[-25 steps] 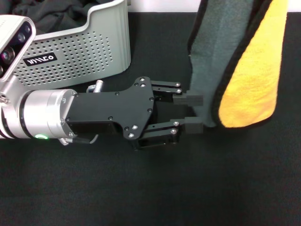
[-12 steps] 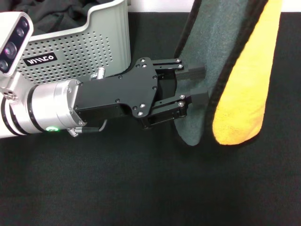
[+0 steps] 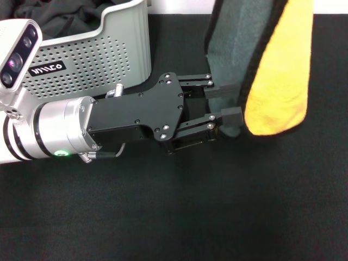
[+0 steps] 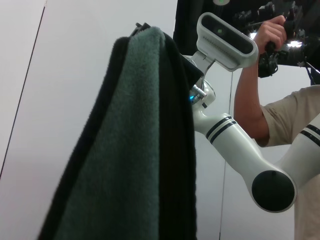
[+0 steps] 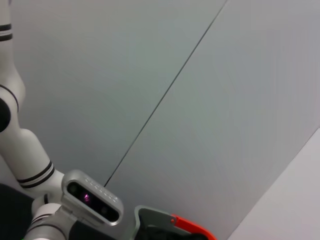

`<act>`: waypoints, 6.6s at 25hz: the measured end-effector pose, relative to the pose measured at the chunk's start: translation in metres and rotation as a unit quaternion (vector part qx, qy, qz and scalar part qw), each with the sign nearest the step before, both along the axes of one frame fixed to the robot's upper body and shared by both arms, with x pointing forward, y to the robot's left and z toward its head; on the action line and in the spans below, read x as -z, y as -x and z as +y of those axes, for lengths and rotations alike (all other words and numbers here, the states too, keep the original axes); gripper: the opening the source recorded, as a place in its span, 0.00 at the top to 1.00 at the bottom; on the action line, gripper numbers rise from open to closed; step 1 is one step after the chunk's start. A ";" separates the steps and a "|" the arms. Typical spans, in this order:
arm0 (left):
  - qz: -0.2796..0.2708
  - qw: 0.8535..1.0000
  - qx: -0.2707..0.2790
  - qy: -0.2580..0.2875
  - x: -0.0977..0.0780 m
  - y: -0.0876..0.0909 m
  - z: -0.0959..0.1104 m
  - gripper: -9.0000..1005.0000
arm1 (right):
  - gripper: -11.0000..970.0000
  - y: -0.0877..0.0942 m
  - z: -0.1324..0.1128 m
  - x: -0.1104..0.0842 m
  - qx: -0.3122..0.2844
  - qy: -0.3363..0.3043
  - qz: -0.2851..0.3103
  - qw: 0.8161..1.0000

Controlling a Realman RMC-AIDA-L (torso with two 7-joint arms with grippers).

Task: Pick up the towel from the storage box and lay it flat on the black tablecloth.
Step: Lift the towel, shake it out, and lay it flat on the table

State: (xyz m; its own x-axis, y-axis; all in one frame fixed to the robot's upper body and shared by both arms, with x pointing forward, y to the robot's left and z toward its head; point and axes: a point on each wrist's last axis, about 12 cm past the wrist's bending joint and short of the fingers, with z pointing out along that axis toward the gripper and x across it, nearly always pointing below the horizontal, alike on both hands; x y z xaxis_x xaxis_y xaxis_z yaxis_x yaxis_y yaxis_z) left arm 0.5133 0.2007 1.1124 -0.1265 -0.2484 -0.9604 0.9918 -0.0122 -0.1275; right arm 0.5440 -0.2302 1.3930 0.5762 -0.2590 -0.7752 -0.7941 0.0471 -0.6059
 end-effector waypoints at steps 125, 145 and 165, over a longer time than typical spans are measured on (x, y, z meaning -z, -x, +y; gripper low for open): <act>0.214 0.974 0.005 -0.080 -0.025 0.086 0.085 0.97 | 0.94 0.182 -0.051 0.208 0.058 -0.127 0.396 0.908; 0.247 0.939 -0.048 -0.234 0.030 -0.023 0.017 0.97 | 0.94 0.051 -0.058 0.301 0.142 -0.135 0.487 0.851; 0.150 0.911 -0.105 -0.369 0.018 -0.062 0.018 0.97 | 0.93 -0.007 -0.034 0.321 0.244 -0.059 0.474 0.844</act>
State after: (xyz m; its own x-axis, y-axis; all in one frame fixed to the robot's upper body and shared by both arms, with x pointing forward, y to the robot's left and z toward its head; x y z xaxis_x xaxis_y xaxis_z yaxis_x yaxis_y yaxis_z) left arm 0.5749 0.2188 1.0949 -0.4356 0.4027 -0.8050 0.8814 0.3722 -0.2908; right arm 0.5507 -0.2644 1.0723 -0.4708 -0.1744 -0.8648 -0.7878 0.5244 0.3231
